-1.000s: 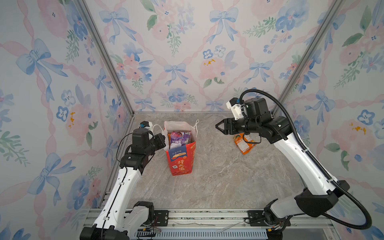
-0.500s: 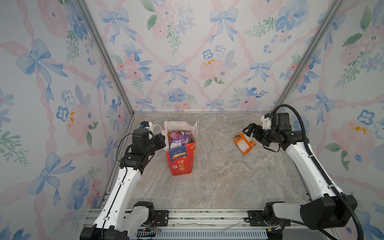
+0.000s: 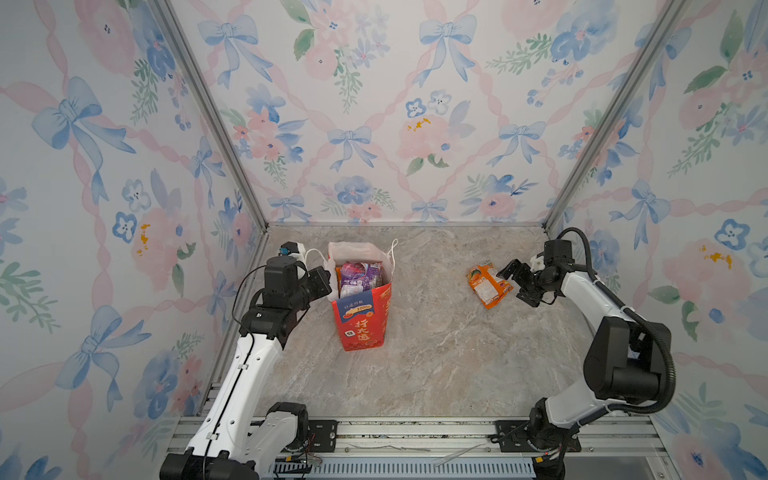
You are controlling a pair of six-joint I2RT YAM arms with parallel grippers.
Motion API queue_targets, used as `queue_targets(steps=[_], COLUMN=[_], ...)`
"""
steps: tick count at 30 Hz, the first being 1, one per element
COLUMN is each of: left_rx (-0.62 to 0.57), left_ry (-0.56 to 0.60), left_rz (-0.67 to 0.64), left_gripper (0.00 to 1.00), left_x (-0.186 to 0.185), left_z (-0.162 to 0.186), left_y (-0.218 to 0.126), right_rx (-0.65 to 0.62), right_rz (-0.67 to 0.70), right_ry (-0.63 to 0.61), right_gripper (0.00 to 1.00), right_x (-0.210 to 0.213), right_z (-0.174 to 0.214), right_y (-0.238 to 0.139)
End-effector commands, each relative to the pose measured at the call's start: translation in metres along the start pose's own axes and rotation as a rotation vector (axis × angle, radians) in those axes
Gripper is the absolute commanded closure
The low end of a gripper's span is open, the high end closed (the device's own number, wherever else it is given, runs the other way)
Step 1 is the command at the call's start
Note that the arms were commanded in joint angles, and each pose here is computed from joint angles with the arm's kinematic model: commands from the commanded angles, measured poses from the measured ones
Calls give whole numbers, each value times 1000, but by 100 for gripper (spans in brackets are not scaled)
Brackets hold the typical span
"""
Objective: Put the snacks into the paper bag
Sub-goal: 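Lower the right gripper onto the small orange fruit candy packet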
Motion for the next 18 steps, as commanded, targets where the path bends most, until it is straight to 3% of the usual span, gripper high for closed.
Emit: queue_targets(steps=[1, 7, 12, 18], left_rx=[16, 16, 55, 73], left_ry=[-1, -14, -68, -75], left_rz=[33, 69, 198, 211], left_gripper=[100, 100, 100, 100], left_x=[-8, -13, -25, -26], left_z=[1, -1, 3, 4], left_y=[-2, -2, 4, 7], right_rx=[-13, -16, -7, 3], right_rz=[-29, -48, -41, -37], right_ry=[8, 1, -3, -4], right_gripper=[4, 3, 4, 3], right_x=[3, 5, 3, 1], right_z=[-7, -7, -5, 0], right_y=[4, 5, 6, 8])
Point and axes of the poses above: each gripper's point midway between its finger pads, its own y axis out along the fingers, its own x axis along the line the jaws close on, z = x × y, the point moved 2 cm from there along -y, back along the fingers, and after that the axes turned 8 degrees about -y, right-handed, at the moved point
